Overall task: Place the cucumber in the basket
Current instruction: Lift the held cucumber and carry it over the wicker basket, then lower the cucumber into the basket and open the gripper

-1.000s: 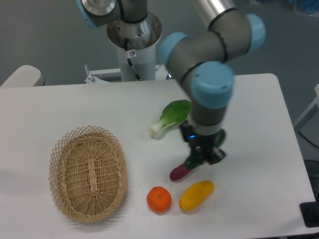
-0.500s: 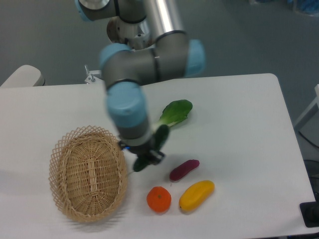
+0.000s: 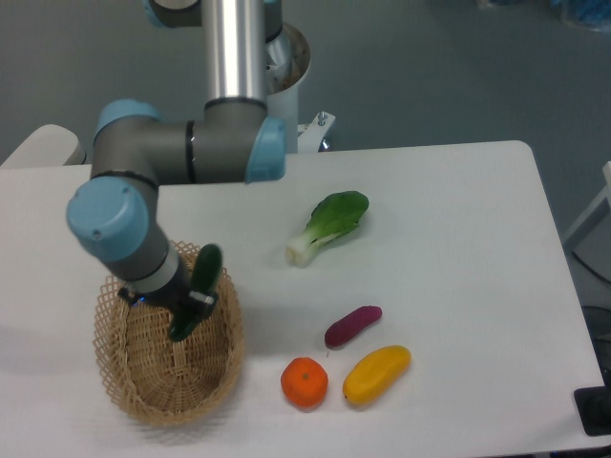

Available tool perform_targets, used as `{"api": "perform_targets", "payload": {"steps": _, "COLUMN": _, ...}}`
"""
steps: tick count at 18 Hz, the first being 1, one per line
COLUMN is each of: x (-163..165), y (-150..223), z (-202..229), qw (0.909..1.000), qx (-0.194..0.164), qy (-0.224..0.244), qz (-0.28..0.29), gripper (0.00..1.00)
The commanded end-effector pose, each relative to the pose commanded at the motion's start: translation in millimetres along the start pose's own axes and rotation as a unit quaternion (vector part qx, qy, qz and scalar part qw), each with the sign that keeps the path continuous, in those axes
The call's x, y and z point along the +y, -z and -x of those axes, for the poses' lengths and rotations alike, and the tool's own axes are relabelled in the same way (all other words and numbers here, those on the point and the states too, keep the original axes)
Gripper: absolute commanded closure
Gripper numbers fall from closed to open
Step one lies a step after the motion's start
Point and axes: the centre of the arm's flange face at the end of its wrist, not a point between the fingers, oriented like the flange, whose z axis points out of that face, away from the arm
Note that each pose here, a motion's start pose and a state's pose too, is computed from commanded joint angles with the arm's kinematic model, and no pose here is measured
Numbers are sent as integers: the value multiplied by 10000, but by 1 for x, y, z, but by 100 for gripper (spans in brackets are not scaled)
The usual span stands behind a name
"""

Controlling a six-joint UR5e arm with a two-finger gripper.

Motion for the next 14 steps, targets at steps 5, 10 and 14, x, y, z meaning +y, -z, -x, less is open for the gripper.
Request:
{"api": "perform_targets", "payload": {"steps": 5, "x": -11, "y": -20, "z": -3, "qw": 9998, "qx": -14, "qy": -2, "qz": -187, "gripper": 78}}
{"api": "perform_targets", "payload": {"steps": 10, "x": -11, "y": -40, "z": -3, "qw": 10000, "qx": -39, "qy": -66, "qz": -41, "gripper": 77}}
{"api": "perform_targets", "payload": {"steps": 14, "x": -14, "y": -40, "z": -3, "qw": 9999, "qx": -48, "qy": -85, "qz": -85, "gripper": 35}}
